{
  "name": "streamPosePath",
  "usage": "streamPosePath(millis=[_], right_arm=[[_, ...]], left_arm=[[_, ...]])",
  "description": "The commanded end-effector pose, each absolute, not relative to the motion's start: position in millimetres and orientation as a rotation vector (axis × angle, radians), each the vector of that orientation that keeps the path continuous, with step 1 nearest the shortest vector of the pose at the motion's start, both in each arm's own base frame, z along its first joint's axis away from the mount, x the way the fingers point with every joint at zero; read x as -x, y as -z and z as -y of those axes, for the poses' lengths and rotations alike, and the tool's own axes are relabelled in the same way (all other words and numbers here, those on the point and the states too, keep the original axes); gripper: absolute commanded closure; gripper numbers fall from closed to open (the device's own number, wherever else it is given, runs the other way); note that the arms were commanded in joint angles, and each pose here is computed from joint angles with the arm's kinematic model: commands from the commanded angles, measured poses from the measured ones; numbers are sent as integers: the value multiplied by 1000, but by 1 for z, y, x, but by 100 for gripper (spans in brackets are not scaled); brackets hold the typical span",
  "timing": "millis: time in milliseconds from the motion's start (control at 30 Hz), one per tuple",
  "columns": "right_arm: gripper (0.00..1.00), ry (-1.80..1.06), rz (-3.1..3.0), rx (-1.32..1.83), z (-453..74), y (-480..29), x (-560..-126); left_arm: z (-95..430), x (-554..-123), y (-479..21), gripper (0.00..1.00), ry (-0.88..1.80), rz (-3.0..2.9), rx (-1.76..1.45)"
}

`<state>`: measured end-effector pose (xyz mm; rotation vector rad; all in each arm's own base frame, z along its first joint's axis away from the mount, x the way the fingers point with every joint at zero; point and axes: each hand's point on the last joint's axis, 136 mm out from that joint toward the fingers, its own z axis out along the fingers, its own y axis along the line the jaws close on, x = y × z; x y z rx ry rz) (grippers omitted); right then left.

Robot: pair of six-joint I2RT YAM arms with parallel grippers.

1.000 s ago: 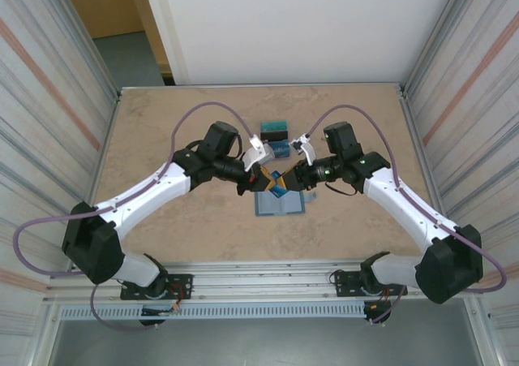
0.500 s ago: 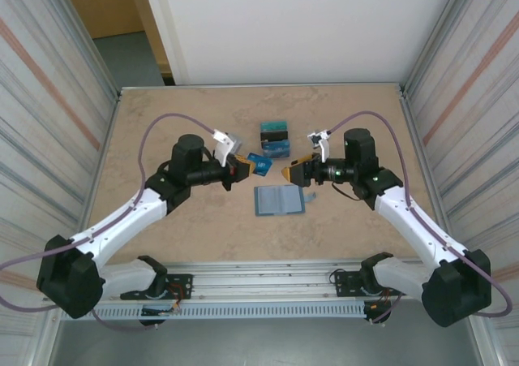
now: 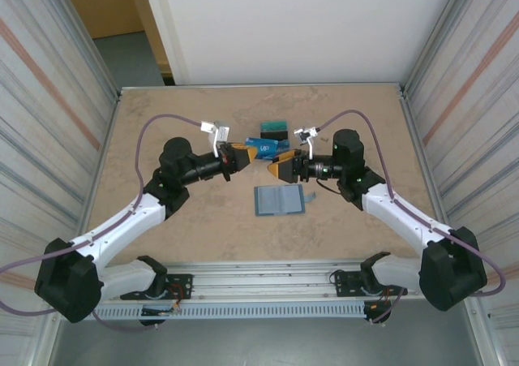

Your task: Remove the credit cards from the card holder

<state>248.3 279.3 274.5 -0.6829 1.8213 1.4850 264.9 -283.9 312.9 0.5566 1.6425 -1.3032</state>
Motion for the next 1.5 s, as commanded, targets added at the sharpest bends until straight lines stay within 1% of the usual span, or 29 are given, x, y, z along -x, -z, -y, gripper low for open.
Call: streamPosePath(millis=[0, 67, 133, 233, 333, 367, 533, 567, 600, 667, 733, 767, 867, 1033, 1133, 1467], right_arm=[[42, -1492, -1707, 725, -284, -306, -251], [44, -1496, -1704, 726, -285, -307, -252], [50, -1507, -1688, 734, -286, -311, -252], [62, -1520, -1654, 745, -288, -318, -252], [78, -1537, -1620, 767, -290, -326, -251], [82, -1542, -1611, 774, -290, -327, -250], [94, -1559, -1596, 797, -290, -333, -246], [95, -1562, -1593, 805, -290, -333, -245], [97, -1561, -1595, 809, -290, -334, -244], [99, -1545, -1611, 814, -289, -331, -243], [99, -1522, -1631, 819, -287, -328, -242], [99, -1507, -1647, 820, -286, -326, -241], [99, -1471, -1688, 836, -283, -319, -237], [99, -1433, -1734, 867, -277, -312, -227], [98, -1427, -1746, 888, -275, -311, -221], [97, -1431, -1753, 954, -274, -312, -207]], left_arm=[[285, -258, -330, 100, 1387, -1568, -560], [286, -256, -331, 100, 1400, -1566, -570], [286, -255, -330, 100, 1413, -1569, -574], [288, -253, -330, 100, 1428, -1570, -583], [288, -254, -327, 100, 1427, -1576, -575], [287, -255, -325, 100, 1424, -1581, -573], [288, -257, -320, 100, 1424, -1599, -573], [288, -257, -320, 98, 1423, -1602, -572], [287, -258, -319, 92, 1421, -1605, -573], [284, -258, -319, 72, 1413, -1608, -576], [278, -260, -323, 58, 1390, -1605, -577], [275, -260, -324, 52, 1371, -1605, -582], [265, -258, -335, 43, 1287, -1600, -627], [258, -248, -348, 33, 1118, -1627, -788], [262, -237, -352, 29, 1101, -1632, -919], [296, -222, -351, 30, 1061, -1642, -1246]])
